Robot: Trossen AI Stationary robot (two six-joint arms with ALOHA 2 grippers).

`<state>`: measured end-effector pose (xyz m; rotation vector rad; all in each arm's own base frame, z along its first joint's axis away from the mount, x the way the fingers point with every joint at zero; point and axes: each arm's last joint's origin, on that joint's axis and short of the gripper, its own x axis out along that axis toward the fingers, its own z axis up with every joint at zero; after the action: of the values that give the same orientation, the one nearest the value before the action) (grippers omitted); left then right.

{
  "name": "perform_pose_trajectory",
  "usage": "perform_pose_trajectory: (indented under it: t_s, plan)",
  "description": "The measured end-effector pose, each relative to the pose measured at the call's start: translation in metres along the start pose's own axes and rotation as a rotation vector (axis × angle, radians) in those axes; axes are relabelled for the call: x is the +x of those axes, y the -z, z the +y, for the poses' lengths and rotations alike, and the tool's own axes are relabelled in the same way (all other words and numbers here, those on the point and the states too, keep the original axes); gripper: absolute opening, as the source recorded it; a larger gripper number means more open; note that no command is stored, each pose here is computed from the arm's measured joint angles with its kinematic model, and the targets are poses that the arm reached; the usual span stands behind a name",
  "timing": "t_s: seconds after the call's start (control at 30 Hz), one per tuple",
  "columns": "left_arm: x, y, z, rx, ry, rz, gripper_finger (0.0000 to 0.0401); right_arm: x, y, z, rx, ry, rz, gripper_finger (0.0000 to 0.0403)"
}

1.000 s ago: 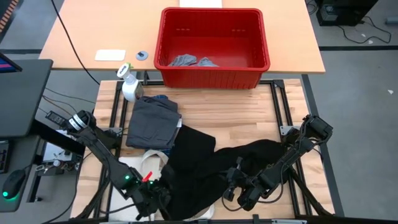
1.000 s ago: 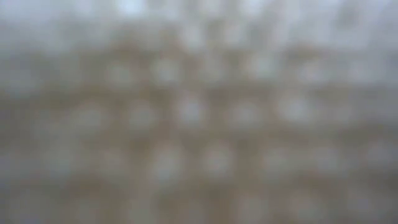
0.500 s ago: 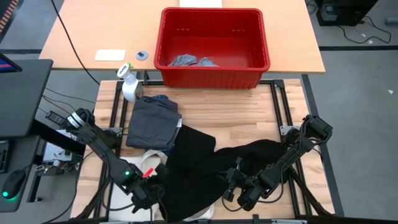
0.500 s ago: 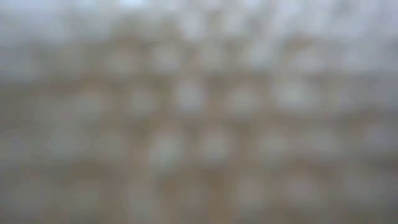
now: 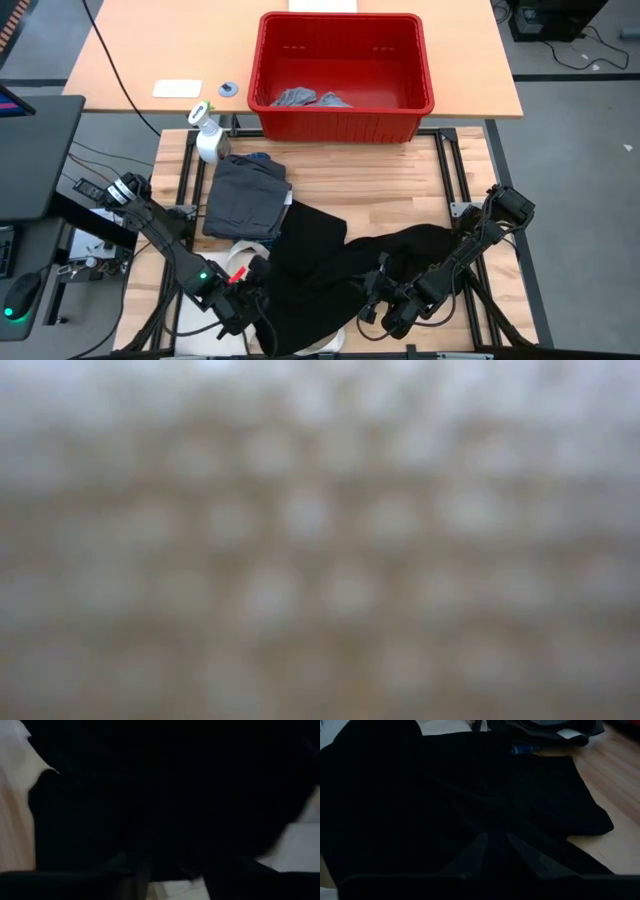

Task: Fold Laundry from Bin
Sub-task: Fold the black shirt

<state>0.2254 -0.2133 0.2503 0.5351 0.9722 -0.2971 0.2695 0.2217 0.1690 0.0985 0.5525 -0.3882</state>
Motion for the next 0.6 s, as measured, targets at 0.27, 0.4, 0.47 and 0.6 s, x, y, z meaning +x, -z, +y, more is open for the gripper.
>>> perform_pose_trajectory:
  t_s: [0.27,0.4,0.47,0.6]
  plan:
    - [-0.013,0.002,-0.013,-0.254,0.127,0.076,0.022,0.005,-0.003,-0.003,-0.101,0.016,0.002,0.0074]
    - [-0.014,0.003,-0.02,-0.407,0.13,0.086,0.0221,0.011,-0.007,-0.007,-0.17,0.036,0.004,0.0074]
    - [-0.01,0.002,-0.023,-0.475,0.128,0.095,0.0221,0.016,-0.009,-0.01,-0.201,0.05,0.007,0.0074]
    - [0.008,0.002,-0.026,-0.591,0.094,0.152,0.0221,0.025,-0.015,-0.017,-0.236,0.081,0.014,0.0074]
